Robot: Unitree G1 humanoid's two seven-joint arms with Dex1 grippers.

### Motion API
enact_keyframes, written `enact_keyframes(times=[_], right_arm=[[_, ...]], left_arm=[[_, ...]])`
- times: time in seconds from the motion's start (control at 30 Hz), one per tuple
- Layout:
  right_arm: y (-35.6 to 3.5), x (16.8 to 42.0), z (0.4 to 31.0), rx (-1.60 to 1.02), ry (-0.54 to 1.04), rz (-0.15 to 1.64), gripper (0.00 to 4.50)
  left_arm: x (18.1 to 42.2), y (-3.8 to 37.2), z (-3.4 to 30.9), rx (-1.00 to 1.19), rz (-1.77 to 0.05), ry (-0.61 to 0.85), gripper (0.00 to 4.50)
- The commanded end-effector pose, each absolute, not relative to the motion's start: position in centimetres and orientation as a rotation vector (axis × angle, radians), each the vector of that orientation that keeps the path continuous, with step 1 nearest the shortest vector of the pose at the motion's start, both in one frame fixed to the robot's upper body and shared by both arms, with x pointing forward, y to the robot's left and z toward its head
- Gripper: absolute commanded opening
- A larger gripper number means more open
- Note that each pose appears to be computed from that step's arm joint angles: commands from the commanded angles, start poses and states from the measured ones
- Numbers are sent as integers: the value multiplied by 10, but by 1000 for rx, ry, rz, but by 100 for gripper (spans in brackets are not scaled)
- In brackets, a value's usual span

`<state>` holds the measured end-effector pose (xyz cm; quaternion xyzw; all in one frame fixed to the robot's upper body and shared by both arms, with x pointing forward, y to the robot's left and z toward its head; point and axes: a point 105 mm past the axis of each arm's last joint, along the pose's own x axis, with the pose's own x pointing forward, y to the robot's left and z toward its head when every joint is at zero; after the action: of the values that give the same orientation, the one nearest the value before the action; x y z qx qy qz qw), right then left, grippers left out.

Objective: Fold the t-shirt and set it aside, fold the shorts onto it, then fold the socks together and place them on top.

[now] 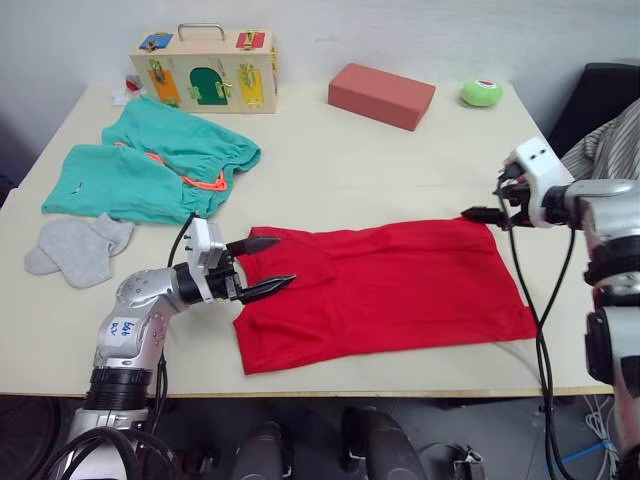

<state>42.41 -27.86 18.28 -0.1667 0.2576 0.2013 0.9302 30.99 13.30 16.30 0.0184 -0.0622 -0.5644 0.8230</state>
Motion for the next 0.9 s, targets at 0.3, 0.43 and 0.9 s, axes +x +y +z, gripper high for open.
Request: enact_keyframes(times=[0.3, 0.43, 0.9], right_arm=[[-291, 427, 159, -301, 644, 270, 450], [-286, 425, 155, -220, 649, 282, 394], [-280, 433, 155, -313, 600, 297, 2]], left_arm=[[291, 128, 172, 9, -1279, -132, 447], [288, 126, 173, 7, -1288, -122, 450], [287, 134, 174, 34, -1248, -115, 450]])
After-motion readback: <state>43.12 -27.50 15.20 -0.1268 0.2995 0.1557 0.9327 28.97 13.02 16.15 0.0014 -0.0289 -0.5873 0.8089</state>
